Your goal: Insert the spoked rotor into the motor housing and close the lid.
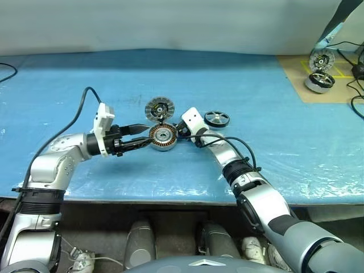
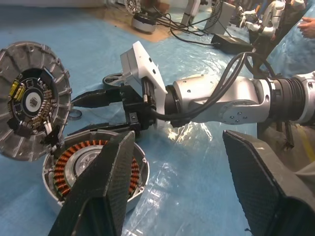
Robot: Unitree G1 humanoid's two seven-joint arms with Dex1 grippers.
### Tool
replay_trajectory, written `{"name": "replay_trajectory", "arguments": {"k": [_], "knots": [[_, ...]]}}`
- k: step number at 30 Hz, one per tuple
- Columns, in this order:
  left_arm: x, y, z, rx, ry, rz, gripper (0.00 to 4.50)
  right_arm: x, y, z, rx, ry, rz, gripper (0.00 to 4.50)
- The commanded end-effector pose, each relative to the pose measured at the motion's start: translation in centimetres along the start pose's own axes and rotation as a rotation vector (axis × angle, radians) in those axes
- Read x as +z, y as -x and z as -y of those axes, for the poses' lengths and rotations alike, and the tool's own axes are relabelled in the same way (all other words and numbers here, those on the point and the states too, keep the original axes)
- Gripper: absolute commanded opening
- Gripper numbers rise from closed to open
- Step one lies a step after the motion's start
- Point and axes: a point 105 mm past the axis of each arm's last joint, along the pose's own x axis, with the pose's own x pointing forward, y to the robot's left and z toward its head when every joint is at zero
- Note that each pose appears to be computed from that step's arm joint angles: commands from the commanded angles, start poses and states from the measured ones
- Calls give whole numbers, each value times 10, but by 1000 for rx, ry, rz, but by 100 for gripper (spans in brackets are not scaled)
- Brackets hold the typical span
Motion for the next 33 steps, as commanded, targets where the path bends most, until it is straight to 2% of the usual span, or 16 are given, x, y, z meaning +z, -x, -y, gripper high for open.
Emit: {"name": "replay_trajectory", "arguments": {"k": [1,9,16,22,25,29,30,33], "knots": [[5,-5,5,-18,-57,-4,298,-5,0,10,-53,-122,-25,299],[6,-6,-4,11,-91,-10,298,-14,-2,2,-6,-186,-78,299],[4,-8,-1,2,-81,-9,298,-28,-4,0,-66,-278,-172,299],[2,-9,1,1,-82,-15,298,-29,-3,6,-101,-286,-188,299],[2,-9,0,3,-84,-15,298,-28,-3,9,-97,-230,-182,214],[4,-9,-2,8,-83,-14,298,-27,-1,13,-97,-227,-172,74],[4,-9,-3,8,-82,-14,298,-27,-1,14,-97,-225,-172,56],[5,-9,-3,6,-82,-14,298,-27,0,14,-84,-230,-169,56]]}}
